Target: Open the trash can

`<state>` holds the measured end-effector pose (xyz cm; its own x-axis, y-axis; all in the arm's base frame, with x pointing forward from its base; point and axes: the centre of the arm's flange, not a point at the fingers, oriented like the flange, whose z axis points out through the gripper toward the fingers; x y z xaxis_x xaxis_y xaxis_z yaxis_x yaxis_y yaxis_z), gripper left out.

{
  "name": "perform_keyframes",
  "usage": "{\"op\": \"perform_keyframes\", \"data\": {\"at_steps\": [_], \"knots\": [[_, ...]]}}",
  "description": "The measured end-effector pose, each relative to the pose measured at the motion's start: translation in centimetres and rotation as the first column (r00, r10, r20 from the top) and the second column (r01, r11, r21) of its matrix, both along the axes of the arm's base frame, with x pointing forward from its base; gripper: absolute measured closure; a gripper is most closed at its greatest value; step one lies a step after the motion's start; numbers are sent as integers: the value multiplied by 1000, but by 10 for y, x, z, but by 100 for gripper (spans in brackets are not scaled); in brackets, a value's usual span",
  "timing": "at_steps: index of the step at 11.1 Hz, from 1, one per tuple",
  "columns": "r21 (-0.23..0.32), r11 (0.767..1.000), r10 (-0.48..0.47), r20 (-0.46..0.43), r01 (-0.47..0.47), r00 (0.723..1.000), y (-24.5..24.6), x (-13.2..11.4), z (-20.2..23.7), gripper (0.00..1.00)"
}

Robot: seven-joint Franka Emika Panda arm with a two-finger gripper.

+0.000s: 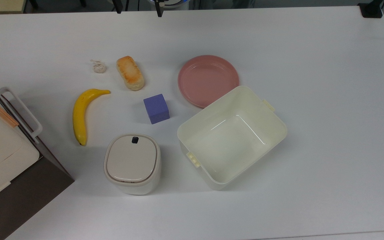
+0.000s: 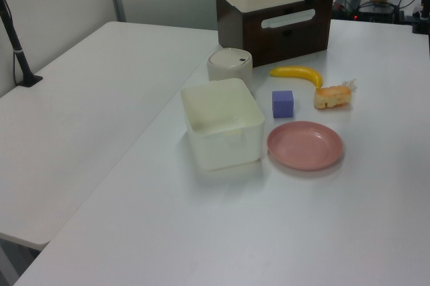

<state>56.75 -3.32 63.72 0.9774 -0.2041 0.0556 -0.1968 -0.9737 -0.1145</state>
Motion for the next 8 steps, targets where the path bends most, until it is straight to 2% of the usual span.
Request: {"op": "perform_keyframes", "data": {"at_steps": [5,8], "knots": [[-9,1000,1,20,0,1000,-5,-7,11,0],[-32,991,127,22,-127,992,-5,-7,8,0]]}}
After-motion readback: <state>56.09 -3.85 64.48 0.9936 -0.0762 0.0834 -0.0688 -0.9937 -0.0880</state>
